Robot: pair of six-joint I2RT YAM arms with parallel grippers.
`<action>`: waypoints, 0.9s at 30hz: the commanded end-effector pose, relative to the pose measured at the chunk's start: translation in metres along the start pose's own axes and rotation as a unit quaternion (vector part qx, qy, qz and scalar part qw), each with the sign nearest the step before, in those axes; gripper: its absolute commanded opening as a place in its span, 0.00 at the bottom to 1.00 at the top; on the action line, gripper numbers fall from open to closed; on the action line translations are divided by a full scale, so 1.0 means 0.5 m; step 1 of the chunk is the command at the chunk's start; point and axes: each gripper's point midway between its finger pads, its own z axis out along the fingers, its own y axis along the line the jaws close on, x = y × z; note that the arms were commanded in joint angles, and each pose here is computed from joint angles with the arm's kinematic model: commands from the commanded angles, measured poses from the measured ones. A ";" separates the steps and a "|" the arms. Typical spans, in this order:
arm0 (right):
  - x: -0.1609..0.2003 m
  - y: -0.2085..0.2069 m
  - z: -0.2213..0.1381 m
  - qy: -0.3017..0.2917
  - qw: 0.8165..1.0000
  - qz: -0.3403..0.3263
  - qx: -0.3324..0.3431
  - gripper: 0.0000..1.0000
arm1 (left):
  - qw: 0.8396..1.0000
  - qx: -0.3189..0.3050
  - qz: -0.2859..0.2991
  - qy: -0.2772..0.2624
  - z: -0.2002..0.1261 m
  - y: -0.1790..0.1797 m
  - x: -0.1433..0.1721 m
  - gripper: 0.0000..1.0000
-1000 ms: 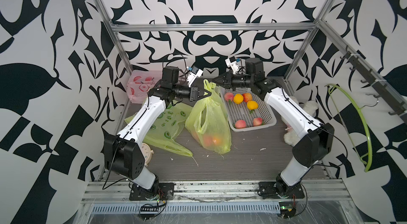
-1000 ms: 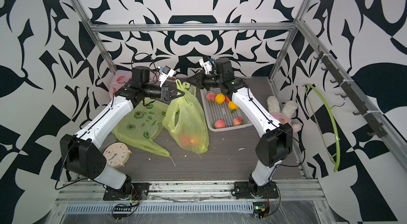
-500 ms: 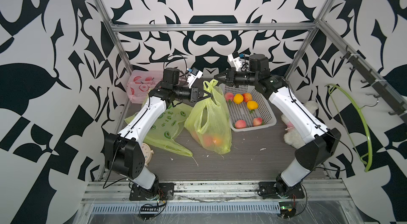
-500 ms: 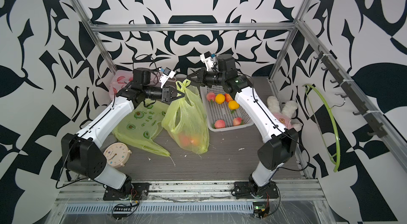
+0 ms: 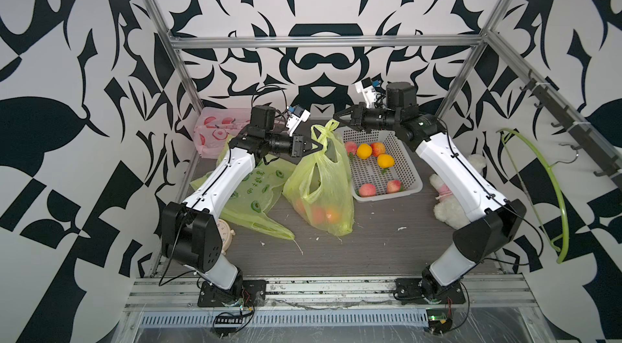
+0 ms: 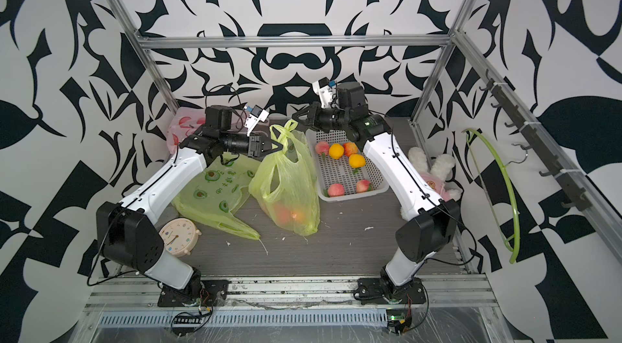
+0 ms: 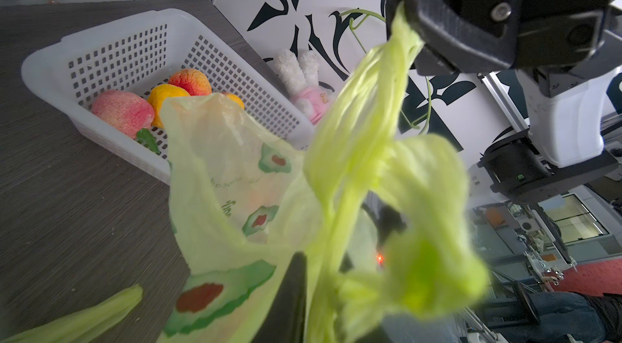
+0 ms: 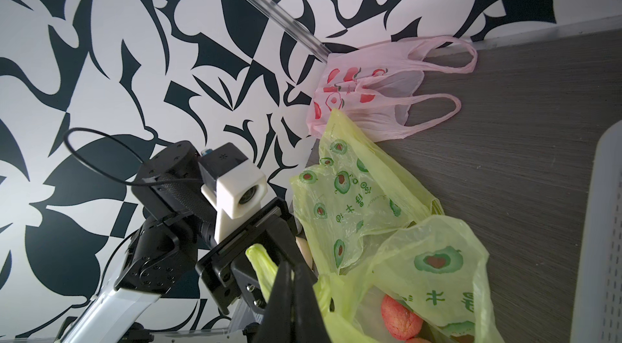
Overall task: Place the peach into a plastic bag & tie a knot
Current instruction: Cross the plastic bag at the center of the board.
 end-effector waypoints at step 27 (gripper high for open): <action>0.197 0.072 -0.078 0.019 0.999 -0.048 0.019 0.00 | 0.999 -0.042 -0.019 -0.019 0.013 0.053 -0.013 0.00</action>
